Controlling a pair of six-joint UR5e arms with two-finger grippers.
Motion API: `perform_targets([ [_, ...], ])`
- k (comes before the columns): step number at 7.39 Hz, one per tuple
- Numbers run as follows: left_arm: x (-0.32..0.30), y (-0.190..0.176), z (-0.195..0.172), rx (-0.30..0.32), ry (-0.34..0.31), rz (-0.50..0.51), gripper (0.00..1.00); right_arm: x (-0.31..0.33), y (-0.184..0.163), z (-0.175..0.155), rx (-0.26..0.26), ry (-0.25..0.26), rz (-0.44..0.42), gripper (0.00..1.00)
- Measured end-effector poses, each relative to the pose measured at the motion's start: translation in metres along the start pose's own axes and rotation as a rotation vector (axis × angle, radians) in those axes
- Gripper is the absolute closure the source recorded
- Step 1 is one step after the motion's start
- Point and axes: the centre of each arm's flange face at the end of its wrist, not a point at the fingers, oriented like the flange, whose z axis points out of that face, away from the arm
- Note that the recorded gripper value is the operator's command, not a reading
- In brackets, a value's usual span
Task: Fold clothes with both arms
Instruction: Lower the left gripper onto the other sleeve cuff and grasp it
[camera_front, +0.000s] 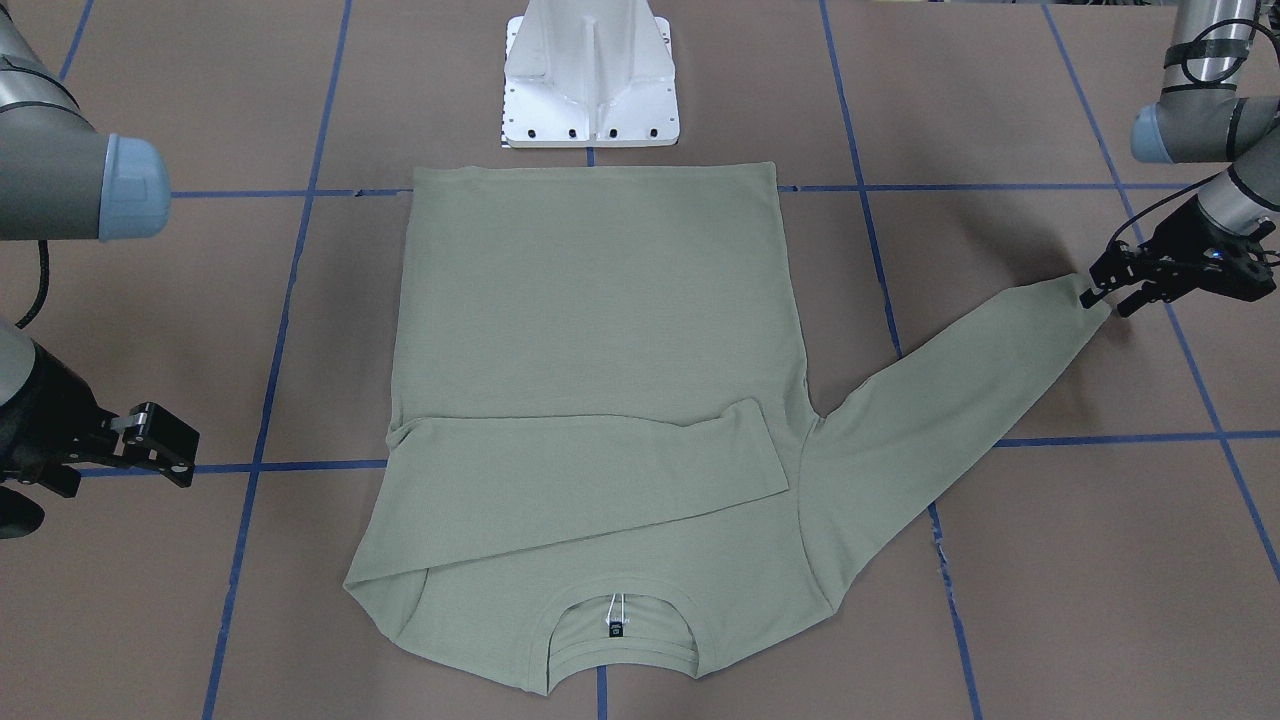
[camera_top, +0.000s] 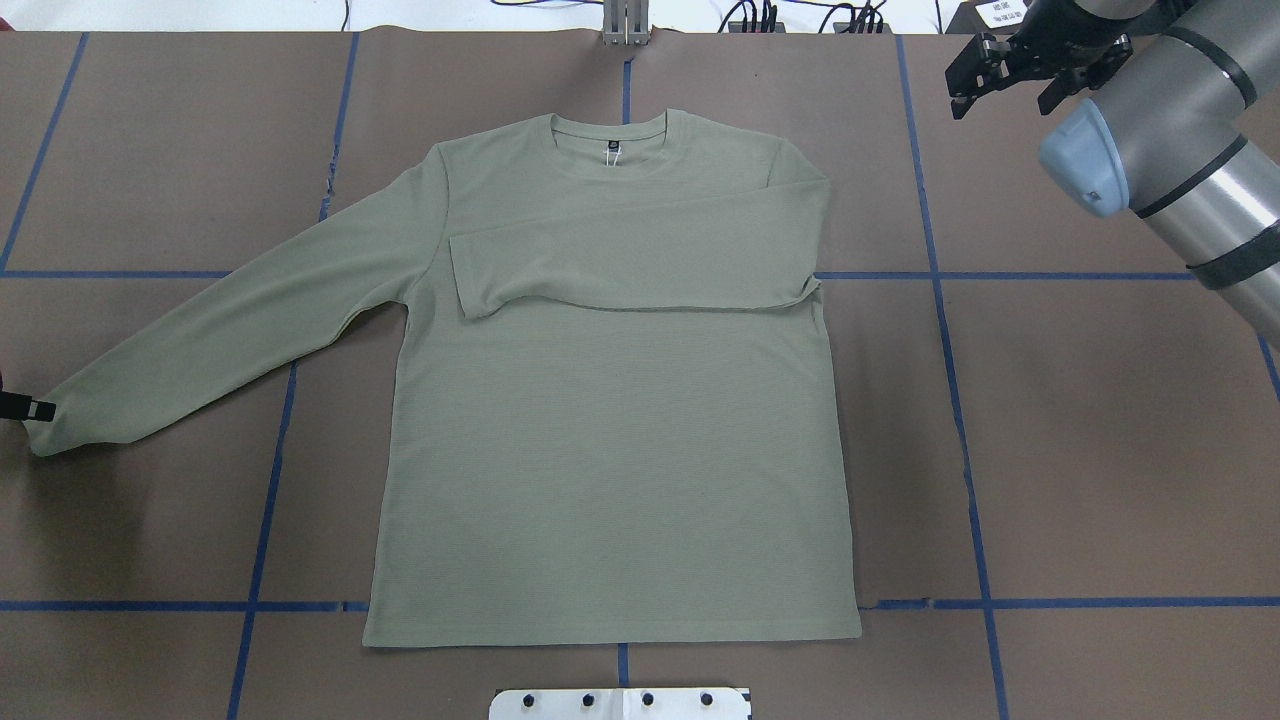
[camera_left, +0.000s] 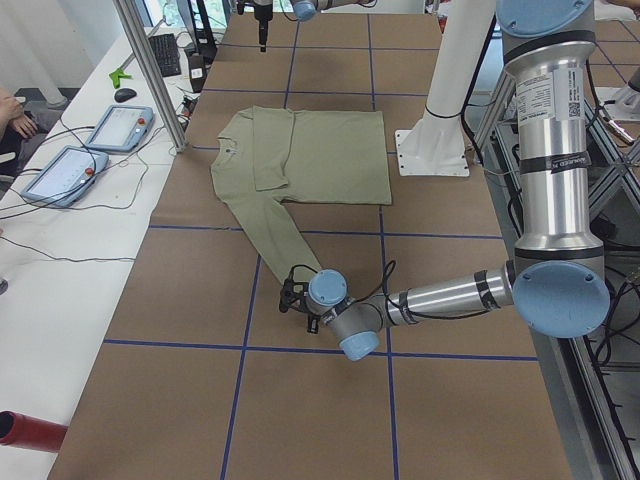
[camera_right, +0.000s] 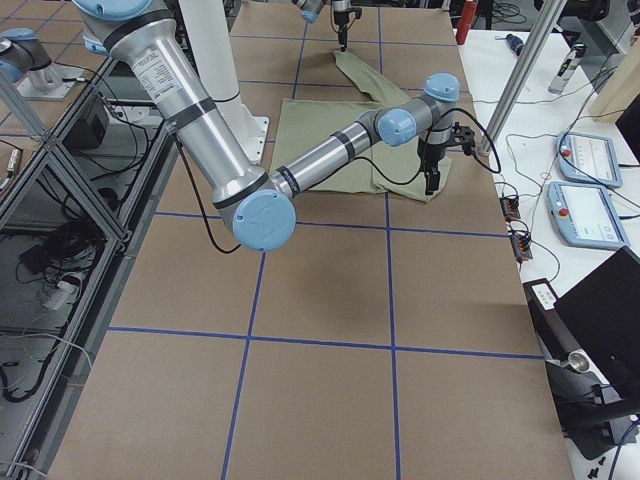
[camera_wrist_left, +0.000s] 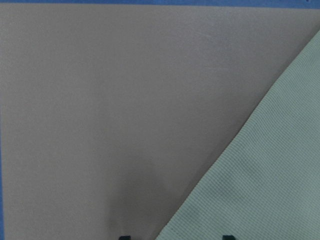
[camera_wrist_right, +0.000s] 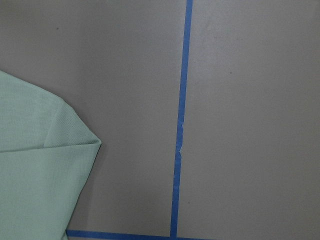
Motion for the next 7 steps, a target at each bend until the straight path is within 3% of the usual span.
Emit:
perform_targets([
  [5,0.0023,0.0016,0.0029,-0.007,0.002,0.005,0.44,0.0012,0.0004,0.0013,-0.003,0.0,0.002,0.0],
  [7,0.0027,0.0022,0.0035,-0.009,0.003,0.006,0.84,0.0014,0.0007,0.0012,-0.003,0.0,0.002,0.0],
])
